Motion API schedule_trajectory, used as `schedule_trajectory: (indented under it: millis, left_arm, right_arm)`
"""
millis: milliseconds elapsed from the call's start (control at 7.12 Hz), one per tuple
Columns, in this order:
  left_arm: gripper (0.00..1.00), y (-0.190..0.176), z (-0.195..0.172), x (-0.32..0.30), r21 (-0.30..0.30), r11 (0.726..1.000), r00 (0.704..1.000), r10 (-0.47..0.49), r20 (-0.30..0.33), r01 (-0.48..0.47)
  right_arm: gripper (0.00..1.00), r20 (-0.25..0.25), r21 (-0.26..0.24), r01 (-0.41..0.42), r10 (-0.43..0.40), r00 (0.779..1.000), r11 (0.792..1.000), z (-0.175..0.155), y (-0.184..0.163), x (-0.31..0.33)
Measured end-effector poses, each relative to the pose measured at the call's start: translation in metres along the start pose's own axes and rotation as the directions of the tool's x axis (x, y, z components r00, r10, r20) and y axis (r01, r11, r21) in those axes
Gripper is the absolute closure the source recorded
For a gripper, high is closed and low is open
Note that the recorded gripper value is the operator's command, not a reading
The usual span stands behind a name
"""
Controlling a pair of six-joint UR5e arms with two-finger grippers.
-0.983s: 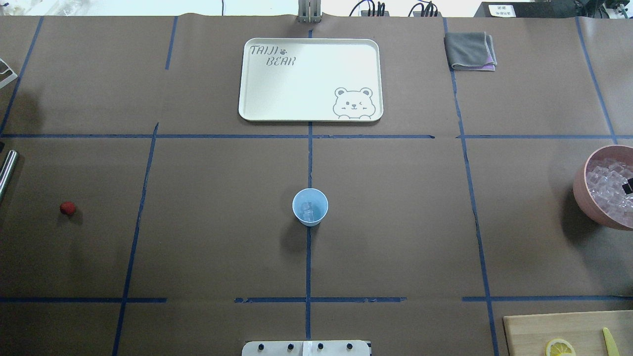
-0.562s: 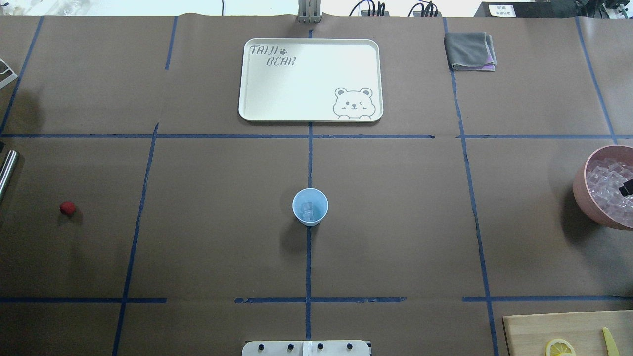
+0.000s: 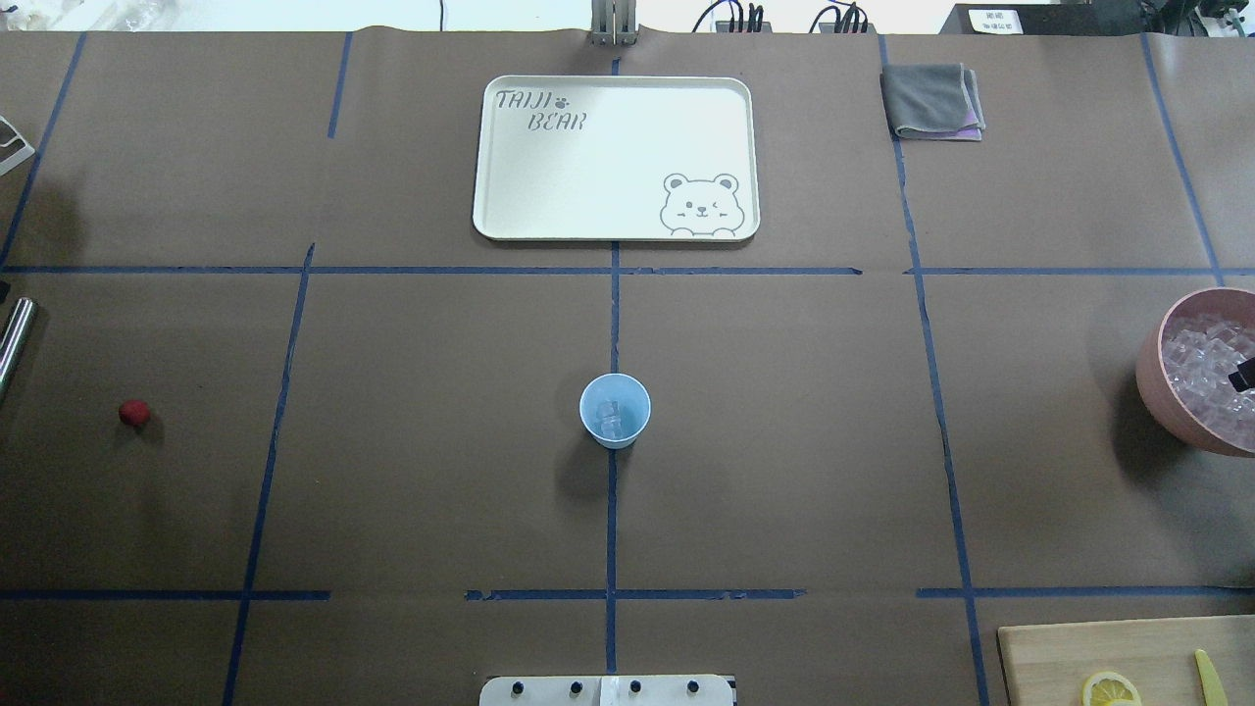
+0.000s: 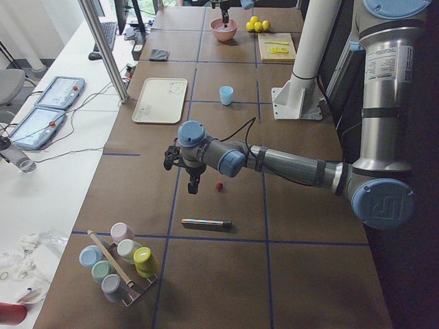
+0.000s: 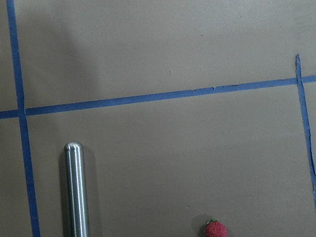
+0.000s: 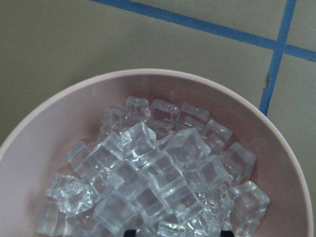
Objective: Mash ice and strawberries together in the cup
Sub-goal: 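Lower the right gripper into the bowl and close on an ice cube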
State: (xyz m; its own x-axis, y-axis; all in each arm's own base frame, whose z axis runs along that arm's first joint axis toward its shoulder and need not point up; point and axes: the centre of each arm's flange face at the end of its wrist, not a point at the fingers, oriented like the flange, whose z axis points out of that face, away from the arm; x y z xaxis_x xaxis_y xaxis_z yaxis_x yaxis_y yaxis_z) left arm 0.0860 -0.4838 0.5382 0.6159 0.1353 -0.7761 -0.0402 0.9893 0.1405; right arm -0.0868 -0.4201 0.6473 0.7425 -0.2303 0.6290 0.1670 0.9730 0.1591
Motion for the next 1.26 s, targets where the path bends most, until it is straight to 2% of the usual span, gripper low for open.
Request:
schedule_trajectory:
  millis: [421, 562, 702, 843, 983, 1264]
  left_arm:
    - [0.00, 0.0001, -0.0001, 0.0003, -0.001, 1.000, 1.000, 0.000, -0.001, 0.000]
    - [0.00, 0.0001, -0.0001, 0.0003, -0.001, 1.000, 1.000, 0.000, -0.001, 0.000]
    - [0.00, 0.0001, -0.0003, 0.0005, -0.001, 1.000, 1.000, 0.000, -0.002, 0.000]
    - [0.00, 0.0001, -0.0005, 0.0007, 0.000, 1.000, 1.000, 0.000, -0.002, 0.000]
    - [0.00, 0.0001, -0.0007, 0.0008, 0.000, 1.000, 1.000, 0.000, -0.003, 0.000]
    - [0.00, 0.0001, -0.0010, 0.0011, 0.000, 1.000, 1.000, 0.000, -0.003, 0.000]
  right_arm:
    - [0.40, 0.001, -0.012, 0.004, -0.004, 1.000, 1.000, 0.0041, 0.0020, -0.0018]
    - [0.44, 0.003, -0.015, 0.005, -0.005, 1.000, 1.000, 0.0053, 0.0025, -0.0025]
    - [0.62, 0.005, -0.017, 0.004, -0.004, 1.000, 1.000, 0.0060, 0.0032, -0.0024]
    - [0.84, 0.005, -0.018, 0.004, -0.004, 1.000, 1.000, 0.0062, 0.0035, -0.0024]
    - [0.97, 0.006, -0.018, 0.005, -0.005, 1.000, 1.000, 0.0063, 0.0036, -0.0026]
    - [1.00, 0.007, -0.010, 0.011, -0.010, 1.000, 1.000, 0.0039, 0.0015, -0.0048]
